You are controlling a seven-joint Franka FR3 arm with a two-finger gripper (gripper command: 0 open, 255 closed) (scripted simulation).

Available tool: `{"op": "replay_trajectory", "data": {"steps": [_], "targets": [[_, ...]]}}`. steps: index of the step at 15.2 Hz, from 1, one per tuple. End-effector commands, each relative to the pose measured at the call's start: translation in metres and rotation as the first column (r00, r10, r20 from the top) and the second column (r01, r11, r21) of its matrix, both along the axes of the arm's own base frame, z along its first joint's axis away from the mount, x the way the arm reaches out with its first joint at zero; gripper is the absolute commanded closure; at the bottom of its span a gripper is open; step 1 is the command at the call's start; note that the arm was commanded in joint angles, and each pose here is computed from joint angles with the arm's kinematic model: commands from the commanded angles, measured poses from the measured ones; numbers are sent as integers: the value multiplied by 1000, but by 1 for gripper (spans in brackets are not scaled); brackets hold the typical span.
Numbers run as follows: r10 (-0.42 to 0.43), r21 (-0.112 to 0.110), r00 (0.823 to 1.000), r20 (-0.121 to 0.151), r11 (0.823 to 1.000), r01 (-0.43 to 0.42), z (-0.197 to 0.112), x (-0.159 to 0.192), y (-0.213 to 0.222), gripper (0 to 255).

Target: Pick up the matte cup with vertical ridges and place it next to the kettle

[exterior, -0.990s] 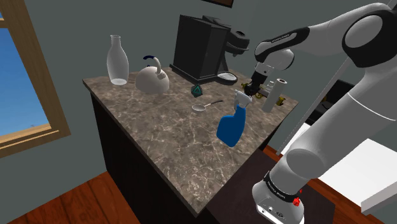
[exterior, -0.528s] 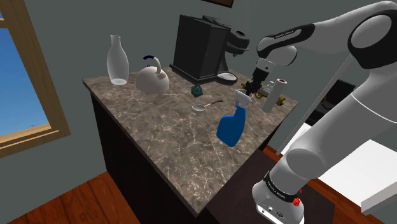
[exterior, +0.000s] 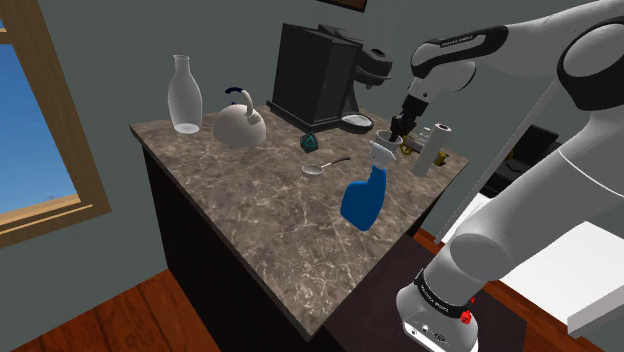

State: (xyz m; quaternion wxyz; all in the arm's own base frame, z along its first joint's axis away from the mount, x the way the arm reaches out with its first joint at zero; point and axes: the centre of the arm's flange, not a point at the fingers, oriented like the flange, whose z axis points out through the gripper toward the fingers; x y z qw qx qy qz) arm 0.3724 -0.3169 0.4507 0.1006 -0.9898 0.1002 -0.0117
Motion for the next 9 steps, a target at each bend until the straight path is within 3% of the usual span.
{"op": "replay_trajectory", "data": {"steps": [1,9], "targets": [[0,0,1000,0,1000,0,11,0,0,255],[0,0,1000,0,1000,0,53,0,0,255]]}}
